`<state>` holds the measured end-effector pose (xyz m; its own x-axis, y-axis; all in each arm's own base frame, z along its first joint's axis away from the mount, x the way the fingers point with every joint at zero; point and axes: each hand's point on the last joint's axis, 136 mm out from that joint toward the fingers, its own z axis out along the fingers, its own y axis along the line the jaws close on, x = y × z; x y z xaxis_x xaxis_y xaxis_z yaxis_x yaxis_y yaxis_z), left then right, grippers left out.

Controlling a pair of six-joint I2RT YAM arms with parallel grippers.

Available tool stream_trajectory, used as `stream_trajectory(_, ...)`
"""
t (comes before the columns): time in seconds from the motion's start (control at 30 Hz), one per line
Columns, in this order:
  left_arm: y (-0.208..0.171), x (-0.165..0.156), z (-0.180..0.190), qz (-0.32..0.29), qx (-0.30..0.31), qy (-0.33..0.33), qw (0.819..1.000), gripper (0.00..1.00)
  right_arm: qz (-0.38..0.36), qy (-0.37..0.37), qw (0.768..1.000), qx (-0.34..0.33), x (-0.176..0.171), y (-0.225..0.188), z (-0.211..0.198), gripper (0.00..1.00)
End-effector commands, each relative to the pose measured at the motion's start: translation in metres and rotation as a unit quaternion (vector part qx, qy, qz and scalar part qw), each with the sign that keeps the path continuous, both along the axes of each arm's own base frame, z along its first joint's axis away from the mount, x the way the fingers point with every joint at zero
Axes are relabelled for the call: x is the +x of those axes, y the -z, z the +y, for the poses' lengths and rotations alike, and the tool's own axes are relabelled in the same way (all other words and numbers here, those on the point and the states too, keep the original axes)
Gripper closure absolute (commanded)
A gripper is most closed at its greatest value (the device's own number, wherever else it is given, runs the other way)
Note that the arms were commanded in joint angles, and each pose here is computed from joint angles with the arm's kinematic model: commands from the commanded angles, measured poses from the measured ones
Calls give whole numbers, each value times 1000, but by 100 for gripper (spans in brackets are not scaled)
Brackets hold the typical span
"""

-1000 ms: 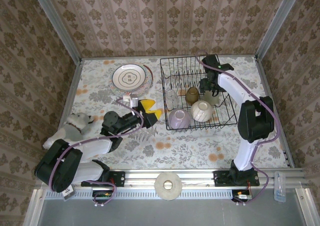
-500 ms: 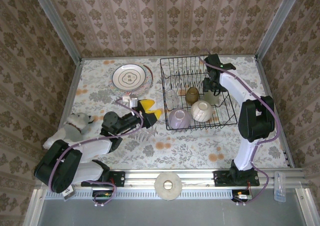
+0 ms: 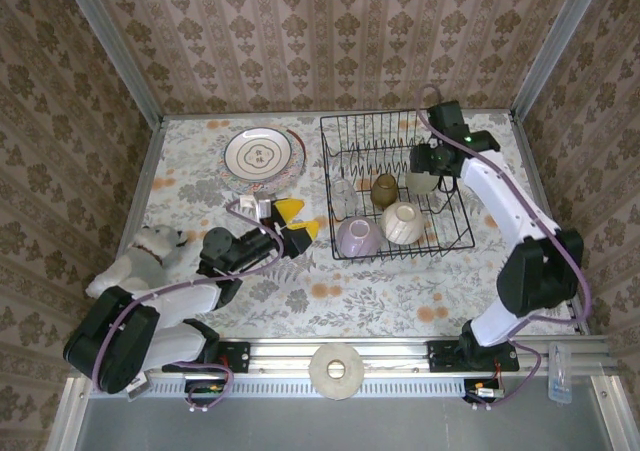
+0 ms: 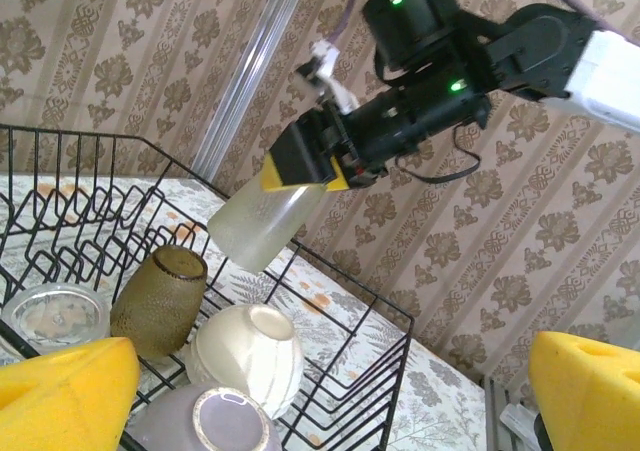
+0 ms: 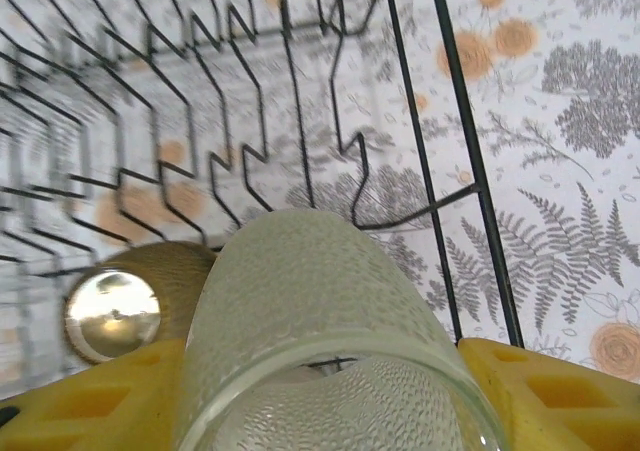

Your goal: Unload the mixed dishes from the dish rack

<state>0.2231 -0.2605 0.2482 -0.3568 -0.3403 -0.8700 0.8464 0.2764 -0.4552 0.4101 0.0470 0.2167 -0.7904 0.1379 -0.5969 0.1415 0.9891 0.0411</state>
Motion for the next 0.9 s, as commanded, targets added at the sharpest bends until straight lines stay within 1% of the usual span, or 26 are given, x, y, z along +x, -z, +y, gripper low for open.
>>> stream_trajectory(0.0,-6,-2,5,-46,7,-11,999,0,-56,-15,995,75,-3,-32,18,75)
stream_trajectory(0.1,-2,1,5,-63,21,-18,998,0,-79,-43,986,139,-10,-48,37,77)
stream_trajectory(0.2,-3,0,2,-88,27,-12,996,0,-84,-81,971,211,-16,-54,62,79)
stream_trajectory(0.3,-7,-2,-6,-105,31,11,994,0,-99,-125,946,283,-28,-69,85,81)
stream_trajectory(0.37,-11,-2,-11,-113,30,20,993,0,-105,-146,925,335,-36,-75,96,81)
stream_trajectory(0.47,-18,-7,-24,-129,31,57,989,1,-107,-173,896,394,-47,-84,109,81)
stream_trajectory(0.53,-25,-8,-34,-136,29,83,987,2,-103,-188,879,425,-54,-88,117,81)
stream_trajectory(0.6,-30,-6,-42,-139,25,105,984,3,-102,-198,867,446,-60,-91,121,82)
stream_trajectory(0.77,-44,-3,-64,-136,16,165,977,7,-95,-215,845,480,-74,-95,126,82)
stream_trajectory(0.87,-52,1,-76,-138,11,184,973,8,-96,-222,835,495,-80,-96,128,82)
